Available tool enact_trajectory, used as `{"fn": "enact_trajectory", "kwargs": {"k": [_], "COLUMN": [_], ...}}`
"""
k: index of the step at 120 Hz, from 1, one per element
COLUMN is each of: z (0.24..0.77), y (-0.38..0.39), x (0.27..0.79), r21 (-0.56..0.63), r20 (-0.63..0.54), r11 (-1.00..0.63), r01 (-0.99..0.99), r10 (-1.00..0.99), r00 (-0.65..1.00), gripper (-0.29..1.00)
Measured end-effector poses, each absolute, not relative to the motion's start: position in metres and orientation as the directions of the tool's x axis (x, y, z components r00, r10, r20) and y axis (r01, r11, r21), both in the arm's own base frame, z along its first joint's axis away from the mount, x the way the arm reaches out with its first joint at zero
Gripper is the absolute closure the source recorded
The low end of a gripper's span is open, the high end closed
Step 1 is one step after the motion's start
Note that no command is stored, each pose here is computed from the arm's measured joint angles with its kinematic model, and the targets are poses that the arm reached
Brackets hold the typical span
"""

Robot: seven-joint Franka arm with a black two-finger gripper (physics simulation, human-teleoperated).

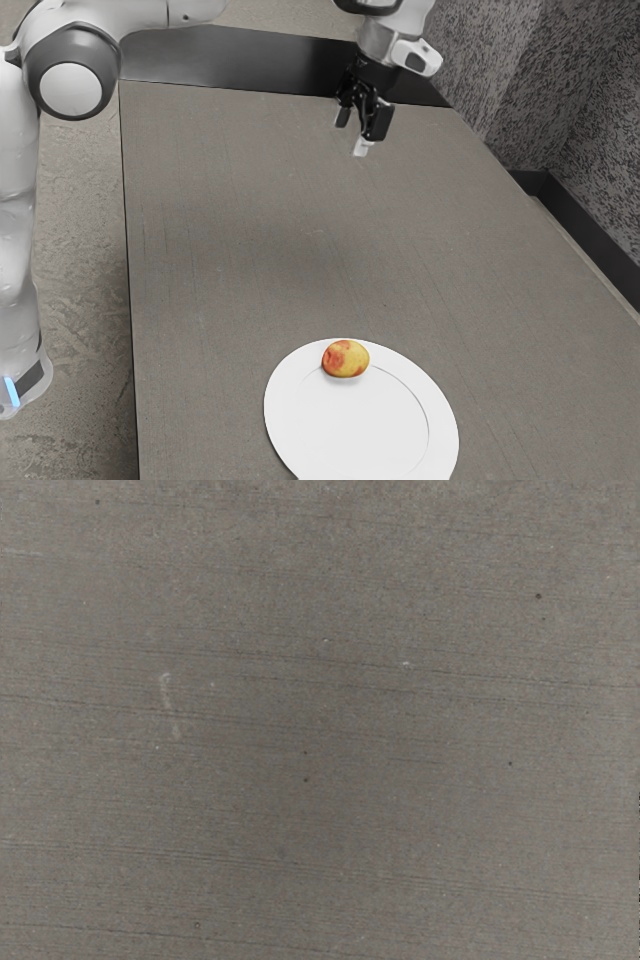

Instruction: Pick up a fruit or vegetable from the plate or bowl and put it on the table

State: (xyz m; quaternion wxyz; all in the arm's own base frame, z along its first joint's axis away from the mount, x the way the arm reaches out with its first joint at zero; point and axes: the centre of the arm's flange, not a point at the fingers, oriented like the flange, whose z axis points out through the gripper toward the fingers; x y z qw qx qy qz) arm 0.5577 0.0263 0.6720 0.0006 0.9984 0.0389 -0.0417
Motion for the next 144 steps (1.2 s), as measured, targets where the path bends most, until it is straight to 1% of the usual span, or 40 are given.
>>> {"fn": "enact_trajectory", "kwargs": {"k": [36,64,74,89,96,109,131,144], "z": [0.687,0.681,0.661,0.644,0.626,0.593,0.561,0.55], "y": [0.022,0.008,0.005,-0.057,-0.088,-0.118,-0.167,-0.195], "x": [0.567,0.572,0.577,0.576,0.575,0.57,0.529,0.511], "r21": [0.003,0.005,0.004,0.005,0.005,0.003,0.001,0.0], "r20": [0.023,0.028,-0.01,-0.035,-0.048,-0.064,-0.083,-0.074], "r11": [-0.997,-0.998,-0.999,-0.999,-0.995,-0.988,-0.972,-0.959], "r01": [0.076,0.057,0.053,-0.053,-0.103,-0.153,-0.234,-0.283], "r10": [0.076,0.057,0.053,-0.053,-0.104,-0.152,-0.233,-0.282], "r00": [0.997,0.998,0.999,0.998,0.993,0.986,0.969,0.957], "gripper": [0.0,0.0,0.0,0.0,0.0,0.0,0.0,0.0]}}
